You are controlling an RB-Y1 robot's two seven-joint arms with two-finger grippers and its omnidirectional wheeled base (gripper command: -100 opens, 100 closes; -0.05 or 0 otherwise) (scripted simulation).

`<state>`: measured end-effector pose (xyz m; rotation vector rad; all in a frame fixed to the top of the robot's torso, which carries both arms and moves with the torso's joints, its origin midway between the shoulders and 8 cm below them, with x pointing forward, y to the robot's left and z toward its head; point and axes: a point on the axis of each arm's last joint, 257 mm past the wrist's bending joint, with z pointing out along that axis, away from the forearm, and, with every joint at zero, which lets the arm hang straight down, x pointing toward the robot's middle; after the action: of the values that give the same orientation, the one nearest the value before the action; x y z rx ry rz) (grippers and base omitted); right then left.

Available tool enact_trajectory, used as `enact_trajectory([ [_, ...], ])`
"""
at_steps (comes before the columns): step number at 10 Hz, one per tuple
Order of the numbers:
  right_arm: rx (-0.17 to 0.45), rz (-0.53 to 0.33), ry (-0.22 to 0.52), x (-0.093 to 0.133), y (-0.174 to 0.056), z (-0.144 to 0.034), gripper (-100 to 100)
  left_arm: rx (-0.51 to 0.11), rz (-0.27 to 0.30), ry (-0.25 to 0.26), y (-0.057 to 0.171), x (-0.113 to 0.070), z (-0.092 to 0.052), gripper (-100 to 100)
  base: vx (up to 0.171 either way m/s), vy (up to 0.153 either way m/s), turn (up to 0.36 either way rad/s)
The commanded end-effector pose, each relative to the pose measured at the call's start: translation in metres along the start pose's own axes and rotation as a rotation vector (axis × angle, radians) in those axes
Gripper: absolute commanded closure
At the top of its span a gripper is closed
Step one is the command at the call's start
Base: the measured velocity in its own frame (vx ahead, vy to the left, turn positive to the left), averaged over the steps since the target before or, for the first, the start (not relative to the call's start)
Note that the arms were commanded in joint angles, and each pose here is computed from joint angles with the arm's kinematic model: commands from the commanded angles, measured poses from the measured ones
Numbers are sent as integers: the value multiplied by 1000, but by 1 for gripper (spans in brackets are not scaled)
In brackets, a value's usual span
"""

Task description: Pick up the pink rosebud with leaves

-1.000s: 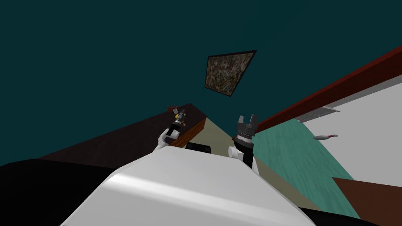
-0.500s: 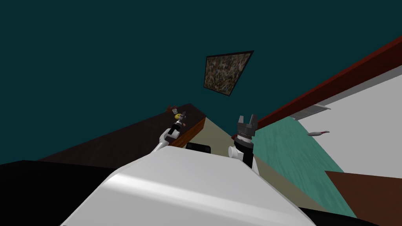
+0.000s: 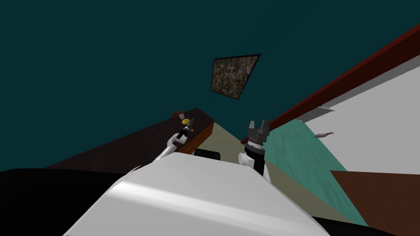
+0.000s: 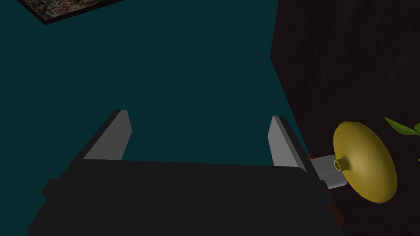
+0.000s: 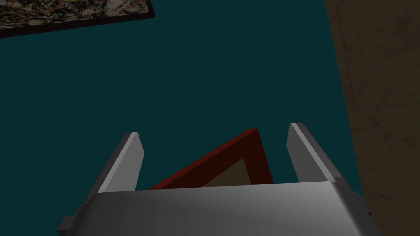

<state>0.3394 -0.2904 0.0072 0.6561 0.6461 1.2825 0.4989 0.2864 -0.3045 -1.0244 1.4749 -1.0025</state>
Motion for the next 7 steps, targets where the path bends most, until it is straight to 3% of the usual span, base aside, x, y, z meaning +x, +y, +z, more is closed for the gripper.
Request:
enact_trajectory([
  [1, 0, 0, 0, 0, 0, 0, 0, -51, 9, 3, 21, -1, -1, -100, -20, 19, -44],
  [6, 0, 0, 0, 0, 0, 0, 0, -228, 61, 12, 85, -13, 4, -100, -16, 19, -69],
  [7, 0, 0, 0, 0, 0, 0, 0, -239, 61, 12, 91, -13, 2, -100, -11, 15, -42],
])
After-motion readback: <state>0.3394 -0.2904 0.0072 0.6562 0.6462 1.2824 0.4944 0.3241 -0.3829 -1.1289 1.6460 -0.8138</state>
